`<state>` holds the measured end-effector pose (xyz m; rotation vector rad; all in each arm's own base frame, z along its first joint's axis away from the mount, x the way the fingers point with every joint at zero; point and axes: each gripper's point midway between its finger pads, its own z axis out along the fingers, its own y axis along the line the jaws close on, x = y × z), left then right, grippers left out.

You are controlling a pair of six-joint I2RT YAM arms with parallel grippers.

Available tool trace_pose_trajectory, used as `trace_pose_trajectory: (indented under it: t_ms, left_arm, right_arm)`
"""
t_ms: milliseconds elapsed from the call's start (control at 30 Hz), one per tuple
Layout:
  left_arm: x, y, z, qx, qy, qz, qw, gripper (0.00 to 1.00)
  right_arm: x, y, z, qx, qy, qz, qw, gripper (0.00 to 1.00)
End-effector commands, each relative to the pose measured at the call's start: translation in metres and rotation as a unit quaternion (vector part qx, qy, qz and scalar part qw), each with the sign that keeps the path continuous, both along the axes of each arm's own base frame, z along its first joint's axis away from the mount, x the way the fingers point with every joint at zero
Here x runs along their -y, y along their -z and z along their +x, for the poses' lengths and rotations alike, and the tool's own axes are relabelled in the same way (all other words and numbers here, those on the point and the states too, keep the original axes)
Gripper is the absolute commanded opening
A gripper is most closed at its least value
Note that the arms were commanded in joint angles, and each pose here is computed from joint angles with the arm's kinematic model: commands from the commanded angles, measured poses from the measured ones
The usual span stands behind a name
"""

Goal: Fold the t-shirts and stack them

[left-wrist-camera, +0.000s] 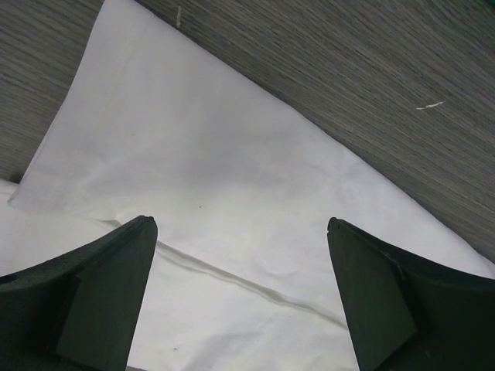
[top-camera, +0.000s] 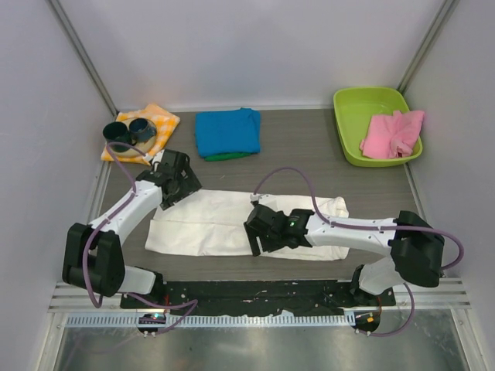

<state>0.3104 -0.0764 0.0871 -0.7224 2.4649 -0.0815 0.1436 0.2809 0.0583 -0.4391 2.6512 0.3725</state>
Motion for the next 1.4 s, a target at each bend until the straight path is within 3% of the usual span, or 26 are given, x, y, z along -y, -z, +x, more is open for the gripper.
trace_pose_trajectory:
  t_ms: [0, 133, 333, 633, 1367]
  left_arm:
    - [0.000, -0.012, 0.004, 0.031, -0.004, -0.007, 0.999, 0.96]
    - [-0.001, -0.014, 0.005, 0.033, -0.003, -0.006, 0.999, 0.96]
    - [0.001, -0.015, 0.005, 0.034, -0.001, -0.011, 0.999, 0.96]
    - [0.000, -0.015, 0.004, 0.034, 0.001, -0.008, 0.999, 0.96]
    - [0.002, -0.007, 0.002, 0.030, 0.001, -0.017, 0.999, 0.96]
  right_arm:
    - [0.005, -0.053, 0.031, 0.101, 0.053, 0.002, 0.994, 0.92]
    - [0.022, -0.078, 0.052, 0.170, 0.089, -0.006, 0.981, 0.96]
    - [0.061, -0.070, 0.081, 0.208, 0.143, -0.067, 0.965, 0.98]
    - [0.134, -0.025, 0.103, 0.179, 0.214, -0.137, 0.950, 0.97]
    - [0.149, 0.016, 0.056, 0.078, 0.228, -0.155, 0.958, 0.97]
